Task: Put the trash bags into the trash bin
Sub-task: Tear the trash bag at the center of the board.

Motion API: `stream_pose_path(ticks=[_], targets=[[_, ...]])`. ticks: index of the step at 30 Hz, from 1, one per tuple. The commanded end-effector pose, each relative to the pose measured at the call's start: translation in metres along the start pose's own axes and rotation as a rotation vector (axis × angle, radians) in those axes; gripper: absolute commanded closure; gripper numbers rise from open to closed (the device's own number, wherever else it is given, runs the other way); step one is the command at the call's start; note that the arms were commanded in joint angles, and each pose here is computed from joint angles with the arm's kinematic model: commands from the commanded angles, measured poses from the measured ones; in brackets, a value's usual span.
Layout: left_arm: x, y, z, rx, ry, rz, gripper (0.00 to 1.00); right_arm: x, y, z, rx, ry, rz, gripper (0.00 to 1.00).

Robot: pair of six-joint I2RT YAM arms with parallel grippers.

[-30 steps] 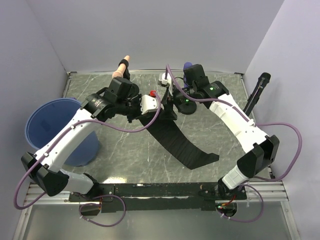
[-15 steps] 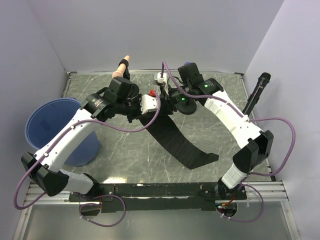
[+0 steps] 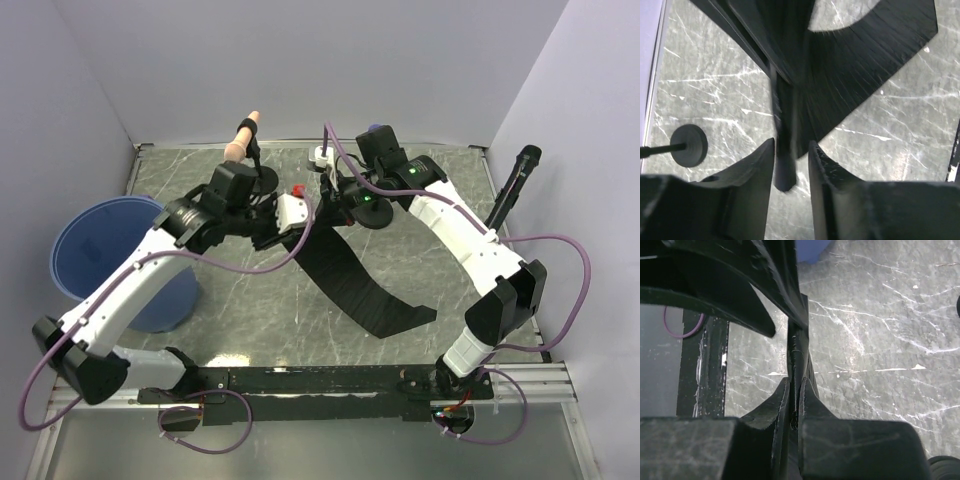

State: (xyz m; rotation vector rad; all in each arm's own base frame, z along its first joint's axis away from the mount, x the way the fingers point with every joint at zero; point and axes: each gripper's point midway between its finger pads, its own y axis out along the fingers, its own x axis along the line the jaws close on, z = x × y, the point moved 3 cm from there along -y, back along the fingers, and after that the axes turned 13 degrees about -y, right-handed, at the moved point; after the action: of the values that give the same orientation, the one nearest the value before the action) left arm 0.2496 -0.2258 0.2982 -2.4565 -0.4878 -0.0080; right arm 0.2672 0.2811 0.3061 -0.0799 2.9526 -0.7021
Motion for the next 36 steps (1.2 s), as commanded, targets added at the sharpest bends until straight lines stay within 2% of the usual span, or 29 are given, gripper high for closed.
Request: stream_pose_path(ticks=[1,7,14,23,30,33,36], targets=[[-0.003,-0.01,-0.005,-0.088,0.013,-0.025,0.61,0.003,-0.014,-0.02,-0.045,-0.07,0.012,1.0],[0.002,-0.006,-0.002,-0.087,-0.014,-0.021,0.66,0.005,-0.017,-0.021,-0.044,-0.069,0.019,1.0],[-0.002,0.001,0.009,-0.072,-0.019,0.001,0.59,0.006,-0.018,-0.021,-0.049,-0.061,0.021,1.0],[-0.006,0.01,-0.002,-0.119,-0.058,0.058,0.6,0.004,-0.016,-0.021,-0.054,-0.048,0.014,1.0],[-0.003,0.019,0.001,-0.112,-0.052,0.067,0.61,0.004,-0.015,-0.022,-0.056,-0.051,0.014,1.0],[-0.002,0.021,0.0,-0.118,-0.055,0.077,0.68,0.003,-0.015,-0.023,-0.058,-0.051,0.016,1.0],[-0.001,0.024,0.0,-0.112,-0.059,0.087,0.81,0.003,-0.015,-0.022,-0.052,-0.051,0.017,1.0]])
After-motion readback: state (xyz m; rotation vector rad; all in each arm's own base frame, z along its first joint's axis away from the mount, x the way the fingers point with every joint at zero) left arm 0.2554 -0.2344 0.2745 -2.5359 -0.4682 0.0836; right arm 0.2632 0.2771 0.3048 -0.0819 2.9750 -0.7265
